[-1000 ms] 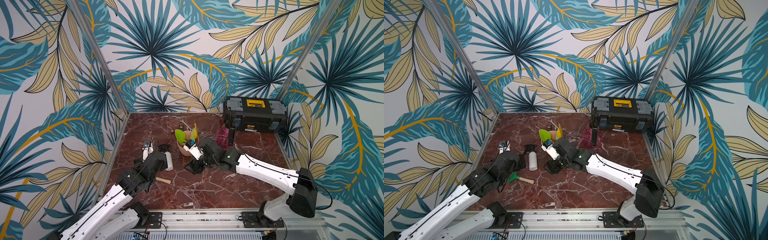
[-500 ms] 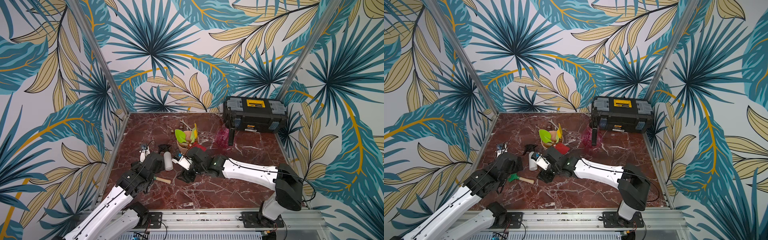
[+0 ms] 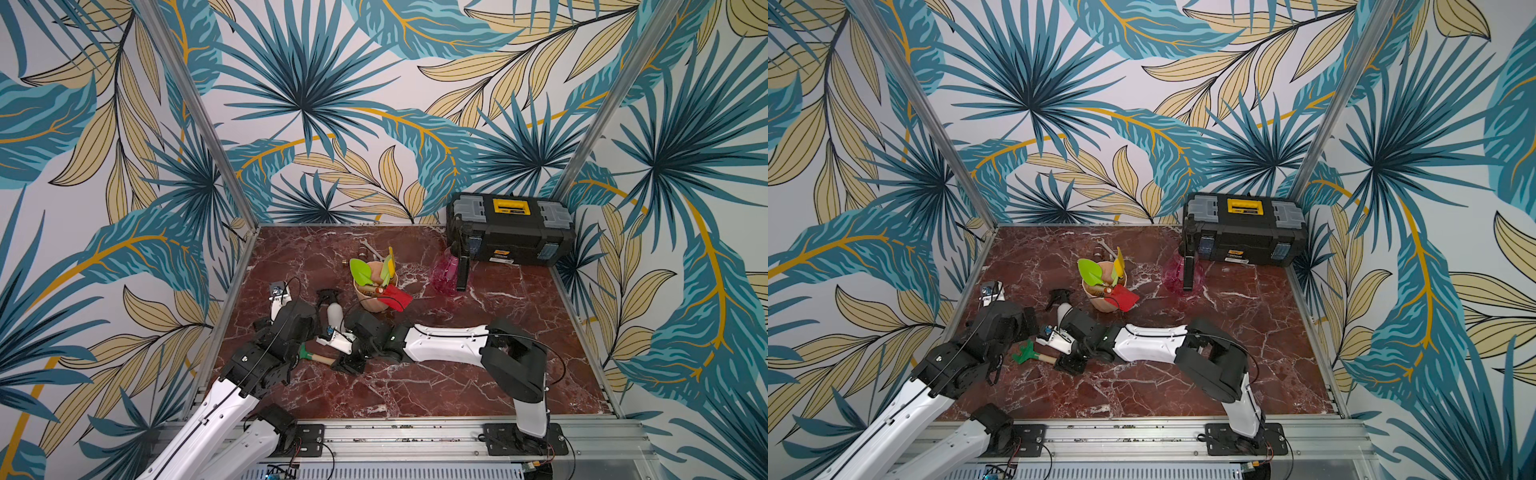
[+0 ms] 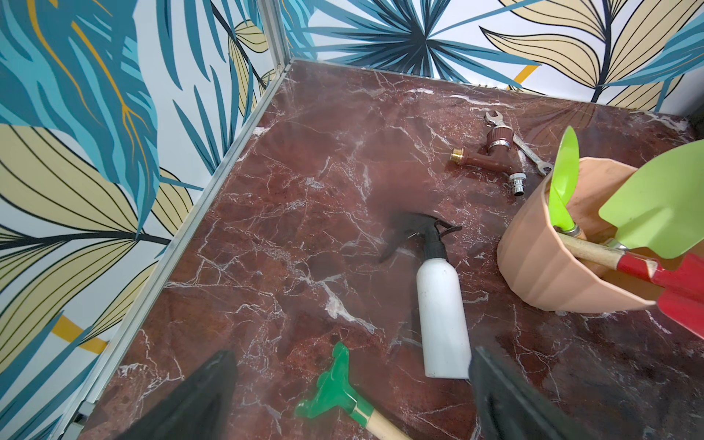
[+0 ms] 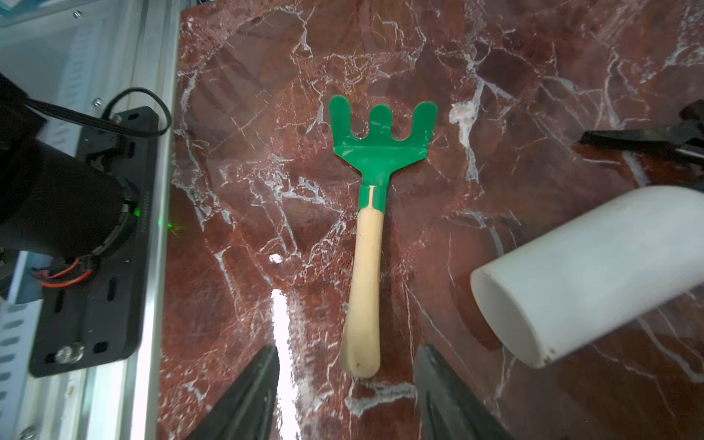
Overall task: Organize the gardening tools
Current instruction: Pick up the gardening tool from the center of the board.
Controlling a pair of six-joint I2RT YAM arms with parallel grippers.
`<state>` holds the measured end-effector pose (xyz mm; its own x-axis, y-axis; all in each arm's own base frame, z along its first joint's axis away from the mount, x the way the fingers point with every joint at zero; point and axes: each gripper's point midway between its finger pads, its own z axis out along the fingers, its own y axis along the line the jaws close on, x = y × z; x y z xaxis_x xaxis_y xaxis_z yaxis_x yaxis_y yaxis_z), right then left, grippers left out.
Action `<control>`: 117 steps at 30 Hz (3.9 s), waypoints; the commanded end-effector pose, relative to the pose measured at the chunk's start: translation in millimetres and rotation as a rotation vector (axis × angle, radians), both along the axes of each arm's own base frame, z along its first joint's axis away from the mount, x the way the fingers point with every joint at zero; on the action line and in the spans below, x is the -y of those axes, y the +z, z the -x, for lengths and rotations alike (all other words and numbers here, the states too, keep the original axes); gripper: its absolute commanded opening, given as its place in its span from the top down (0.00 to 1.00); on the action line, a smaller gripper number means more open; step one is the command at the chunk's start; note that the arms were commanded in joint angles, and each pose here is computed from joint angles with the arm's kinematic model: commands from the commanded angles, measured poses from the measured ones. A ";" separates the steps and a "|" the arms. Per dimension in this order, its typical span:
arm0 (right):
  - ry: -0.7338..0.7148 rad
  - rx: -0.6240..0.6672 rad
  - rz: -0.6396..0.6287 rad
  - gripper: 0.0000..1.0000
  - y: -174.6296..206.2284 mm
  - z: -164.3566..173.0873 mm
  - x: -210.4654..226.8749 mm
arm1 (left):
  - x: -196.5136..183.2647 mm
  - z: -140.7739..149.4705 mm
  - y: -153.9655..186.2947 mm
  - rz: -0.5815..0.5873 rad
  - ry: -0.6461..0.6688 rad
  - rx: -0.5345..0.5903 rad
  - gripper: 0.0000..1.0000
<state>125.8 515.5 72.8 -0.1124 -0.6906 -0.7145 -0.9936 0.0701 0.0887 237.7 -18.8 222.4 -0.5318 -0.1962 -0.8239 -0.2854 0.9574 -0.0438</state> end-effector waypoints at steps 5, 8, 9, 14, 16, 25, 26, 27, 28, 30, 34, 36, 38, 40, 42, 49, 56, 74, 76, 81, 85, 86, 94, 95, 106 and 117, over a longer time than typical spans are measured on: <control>0.010 0.004 0.052 0.36 -30.3 -1.6 -11.4 | -0.2 -0.4 8.0 0.040 0.003 0.054 0.00; 0.004 0.001 0.087 0.39 -44.5 -3.2 -13.4 | -0.1 0.6 8.2 0.047 0.002 0.057 0.00; -0.001 0.003 0.093 0.40 -47.0 -4.4 -14.1 | 0.1 1.1 9.1 0.049 0.000 0.060 0.00; -0.001 -0.007 0.117 0.48 -58.1 -4.1 -15.5 | -0.2 2.1 11.2 0.060 -0.002 0.076 0.00; -0.003 -0.007 0.124 0.51 -61.1 -3.7 -15.2 | -0.6 2.8 10.3 0.060 -0.001 0.076 0.00; -0.035 0.029 0.123 0.70 -54.8 -10.2 -13.8 | 0.6 1.7 11.3 0.065 -0.008 0.088 0.00; -0.047 0.037 0.118 0.72 -51.8 -12.9 -13.4 | 1.4 1.4 11.7 0.069 -0.010 0.089 0.00; -0.060 0.045 0.113 0.73 -48.7 -15.0 -13.2 | 2.2 1.2 11.9 0.070 -0.015 0.090 0.00; -0.073 0.053 0.107 0.74 -45.1 -17.4 -13.2 | 3.3 0.7 11.9 0.073 -0.020 0.089 0.00; -0.112 0.067 0.091 0.78 -35.8 -23.7 -12.4 | 4.7 0.2 12.6 0.077 -0.027 0.091 0.00; -0.180 0.073 0.045 0.83 -14.1 -33.2 -8.0 | 8.9 -0.8 16.0 0.084 -0.052 0.098 0.00; -0.206 0.072 0.027 0.84 -4.7 -36.3 -3.9 | 11.6 -2.0 19.4 0.088 -0.068 0.106 0.00; -0.231 0.069 0.011 0.84 6.0 -39.9 0.6 | 17.4 -4.1 25.2 0.099 -0.101 0.120 0.00; -0.260 0.062 -0.009 0.84 15.9 -43.6 5.8 | 24.9 -6.3 33.2 0.119 -0.140 0.141 0.00; -0.289 0.050 -0.037 0.84 27.2 -47.4 11.8 | 35.3 -8.7 42.0 0.141 -0.195 0.157 0.00; -0.406 0.007 -0.124 0.85 59.6 -63.5 38.9 | 65.0 -6.7 86.4 0.234 -0.364 0.254 0.00; -0.485 -0.039 -0.305 0.85 114.6 -70.2 59.5 | 67.8 7.3 128.8 0.299 -0.420 0.375 0.00; -0.552 -0.001 -0.796 0.86 211.1 -68.8 105.2 | 116.2 26.2 161.2 0.492 -0.693 0.462 0.00; -0.529 0.017 -0.842 0.85 218.2 -65.6 108.5 | 122.6 27.1 162.2 0.521 -0.723 0.467 0.00; -0.488 0.034 -0.901 0.85 225.6 -61.1 106.7 | 138.9 28.2 160.8 0.578 -0.797 0.454 0.00; -0.402 0.036 -0.955 0.84 235.9 -49.7 100.2 | 153.0 28.3 158.3 0.632 -0.860 0.442 0.00; -0.390 0.035 -0.965 0.84 237.1 -48.2 99.0 | 155.3 27.8 158.2 0.647 -0.867 0.443 0.00; -0.357 0.037 -0.972 0.84 234.8 -45.6 93.1 | 160.9 29.2 161.9 0.695 -0.894 0.456 0.02; -0.351 0.041 -0.975 0.84 235.3 -44.5 93.5 | 160.9 28.6 161.1 0.696 -0.891 0.453 0.04; -0.306 0.070 -1.035 0.84 245.3 -32.2 104.7 | 157.2 18.2 149.8 0.689 -0.834 0.440 0.28; -0.246 0.002 -1.088 0.85 257.6 -17.0 111.7 | 157.2 14.4 145.6 0.689 -0.824 0.448 0.45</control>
<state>152.7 409.3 314.2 -0.1525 0.2946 -0.9434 -0.9548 0.2026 0.2176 219.7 -177.5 365.7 -0.4192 -0.3938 -0.8180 0.5802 0.5768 -0.5751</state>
